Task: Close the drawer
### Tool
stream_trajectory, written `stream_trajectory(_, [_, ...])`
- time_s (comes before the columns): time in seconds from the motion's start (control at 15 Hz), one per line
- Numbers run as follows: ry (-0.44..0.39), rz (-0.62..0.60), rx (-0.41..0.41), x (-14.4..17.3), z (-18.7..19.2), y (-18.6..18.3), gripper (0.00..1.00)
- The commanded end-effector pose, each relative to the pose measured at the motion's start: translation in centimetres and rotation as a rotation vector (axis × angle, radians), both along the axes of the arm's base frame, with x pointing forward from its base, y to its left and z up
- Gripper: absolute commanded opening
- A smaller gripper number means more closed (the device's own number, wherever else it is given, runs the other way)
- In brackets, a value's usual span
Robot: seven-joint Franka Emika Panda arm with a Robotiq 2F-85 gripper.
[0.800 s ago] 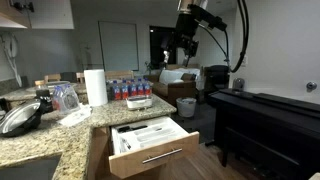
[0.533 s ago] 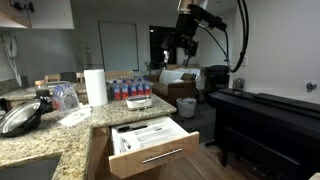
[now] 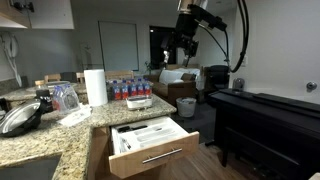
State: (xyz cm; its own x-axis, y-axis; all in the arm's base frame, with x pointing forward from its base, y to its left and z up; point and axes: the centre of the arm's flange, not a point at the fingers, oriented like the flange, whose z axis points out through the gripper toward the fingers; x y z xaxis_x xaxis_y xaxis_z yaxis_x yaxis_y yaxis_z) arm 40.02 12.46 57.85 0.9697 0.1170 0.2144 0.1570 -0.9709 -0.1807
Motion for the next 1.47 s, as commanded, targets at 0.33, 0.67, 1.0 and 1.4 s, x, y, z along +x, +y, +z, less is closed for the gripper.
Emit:
stream_trajectory(0.33, [0.000, 0.000, 0.000, 0.0, 0.0, 0.0, 1.00])
stream_trajectory(0.67, [0.000, 0.000, 0.000, 0.0, 0.0, 0.0, 1.00])
stream_trajectory(1.0, [0.028, 0.025, -0.023, 0.2, -1.1, 2.2, 1.00])
stream_trajectory(1.4, [0.206, 0.029, -0.073, 3.9, -9.6, 5.4, 1.00])
